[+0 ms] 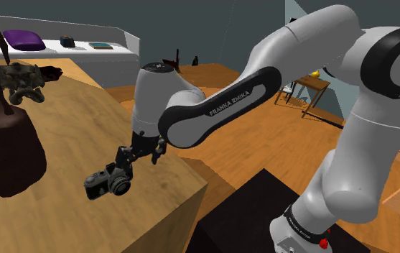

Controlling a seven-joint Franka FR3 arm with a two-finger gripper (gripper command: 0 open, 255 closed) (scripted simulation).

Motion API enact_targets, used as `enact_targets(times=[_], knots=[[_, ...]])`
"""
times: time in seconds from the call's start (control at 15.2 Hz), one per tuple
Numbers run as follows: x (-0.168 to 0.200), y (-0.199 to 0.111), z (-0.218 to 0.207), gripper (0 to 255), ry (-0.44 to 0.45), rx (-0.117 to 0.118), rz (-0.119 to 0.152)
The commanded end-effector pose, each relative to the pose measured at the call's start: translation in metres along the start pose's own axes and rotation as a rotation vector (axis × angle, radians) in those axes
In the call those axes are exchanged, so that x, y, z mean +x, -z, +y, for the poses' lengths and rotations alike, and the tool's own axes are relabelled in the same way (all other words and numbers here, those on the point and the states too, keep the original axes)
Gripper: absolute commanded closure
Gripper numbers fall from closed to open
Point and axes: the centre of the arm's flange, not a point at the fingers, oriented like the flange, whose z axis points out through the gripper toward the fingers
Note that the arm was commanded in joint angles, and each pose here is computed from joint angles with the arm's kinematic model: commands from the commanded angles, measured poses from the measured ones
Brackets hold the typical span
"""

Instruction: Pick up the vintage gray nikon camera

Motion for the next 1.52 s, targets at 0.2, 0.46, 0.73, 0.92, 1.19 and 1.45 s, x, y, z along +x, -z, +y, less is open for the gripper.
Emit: enact_targets(times=[0.2,0.46,0.73,0.92,1.19,1.45], knots=[[0.01,-0.039,-0.052,0,0.016,0.001,0.008],[0.009,-0.055,-0.052,0,0.016,0.001,0.008],[0.007,-0.08,-0.051,0,0.016,0.001,0.008],[0.007,-0.08,-0.051,255,0.017,0.001,0.008],[0.007,-0.08,-0.051,255,0.017,0.002,0.008],[0.007,-0.08,-0.05,255,0.017,0.002,0.008]])
